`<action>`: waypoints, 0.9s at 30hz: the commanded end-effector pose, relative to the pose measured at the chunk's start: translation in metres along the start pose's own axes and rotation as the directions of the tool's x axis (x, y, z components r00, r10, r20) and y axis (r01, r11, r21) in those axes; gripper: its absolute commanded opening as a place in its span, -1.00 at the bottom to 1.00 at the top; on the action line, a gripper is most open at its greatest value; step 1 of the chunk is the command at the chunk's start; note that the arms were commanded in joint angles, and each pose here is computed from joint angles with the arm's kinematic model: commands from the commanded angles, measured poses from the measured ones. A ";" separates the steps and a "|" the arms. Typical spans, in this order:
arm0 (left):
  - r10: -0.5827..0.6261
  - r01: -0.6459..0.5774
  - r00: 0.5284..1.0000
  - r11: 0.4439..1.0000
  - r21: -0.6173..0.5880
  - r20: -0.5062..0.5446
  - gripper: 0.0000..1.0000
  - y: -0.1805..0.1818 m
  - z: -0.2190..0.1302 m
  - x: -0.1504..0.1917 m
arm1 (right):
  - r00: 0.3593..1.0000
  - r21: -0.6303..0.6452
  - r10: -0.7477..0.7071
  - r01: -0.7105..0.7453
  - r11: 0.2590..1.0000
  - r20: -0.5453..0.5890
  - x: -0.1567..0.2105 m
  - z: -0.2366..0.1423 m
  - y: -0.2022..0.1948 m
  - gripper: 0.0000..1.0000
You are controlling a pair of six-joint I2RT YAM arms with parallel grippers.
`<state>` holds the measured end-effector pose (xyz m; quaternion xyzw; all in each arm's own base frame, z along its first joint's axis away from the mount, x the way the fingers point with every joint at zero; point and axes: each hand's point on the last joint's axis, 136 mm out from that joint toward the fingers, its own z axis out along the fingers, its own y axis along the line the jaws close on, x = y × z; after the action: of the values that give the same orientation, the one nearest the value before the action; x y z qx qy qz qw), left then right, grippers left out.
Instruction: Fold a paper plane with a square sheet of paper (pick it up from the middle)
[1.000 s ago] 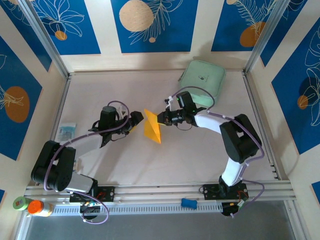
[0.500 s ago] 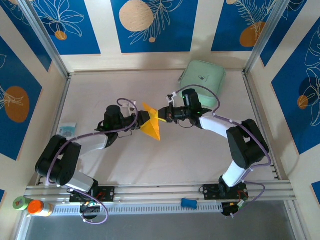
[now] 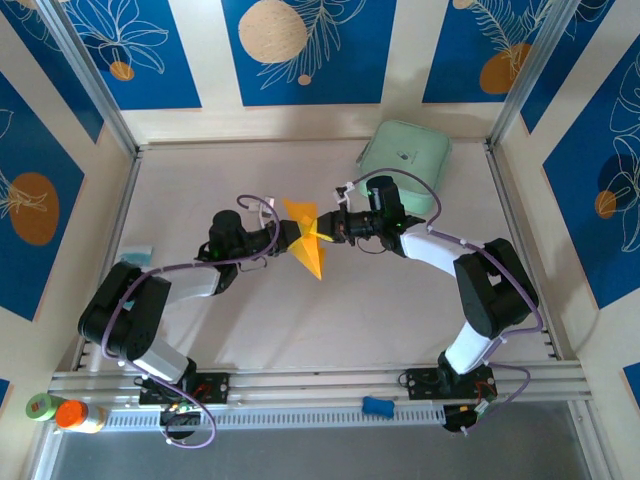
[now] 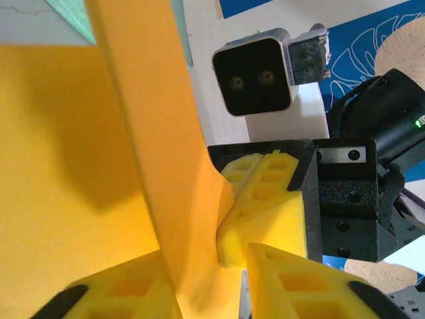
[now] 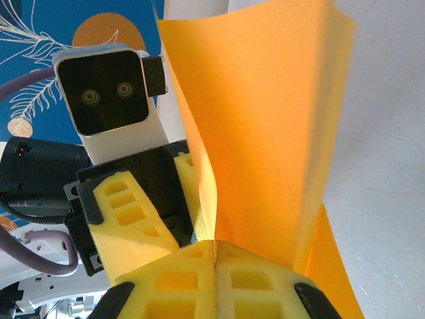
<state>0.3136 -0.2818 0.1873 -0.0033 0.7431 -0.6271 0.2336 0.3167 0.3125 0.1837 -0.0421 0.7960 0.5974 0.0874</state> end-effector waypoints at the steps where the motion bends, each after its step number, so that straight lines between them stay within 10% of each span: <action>1: 0.056 -0.057 0.998 0.997 0.042 0.017 -0.51 -0.016 0.002 -0.007 | 1.000 -0.028 0.000 -0.001 1.000 -0.013 0.004 -0.005 0.008 -0.91; 20: 0.074 -0.070 0.997 0.979 -0.193 0.014 -0.91 0.019 -0.016 -0.010 | 0.985 0.153 -0.045 0.019 0.988 0.167 -0.008 -0.048 -0.013 -0.21; 24: 0.139 -0.175 0.984 0.860 -0.479 -0.110 -0.89 0.050 -0.036 -0.003 | 0.959 0.345 -0.147 0.057 0.937 0.241 -0.010 -0.076 -0.031 -0.05; 27: 0.214 -0.340 0.940 0.656 -0.674 -0.266 -0.86 0.067 -0.056 -0.005 | 0.939 0.468 -0.205 0.056 0.882 0.275 -0.010 -0.096 -0.043 0.05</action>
<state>0.3370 -0.2510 0.1660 0.0120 0.8627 -0.4233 0.2764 0.3288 0.2382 0.2001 0.0105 0.8418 0.4835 0.2397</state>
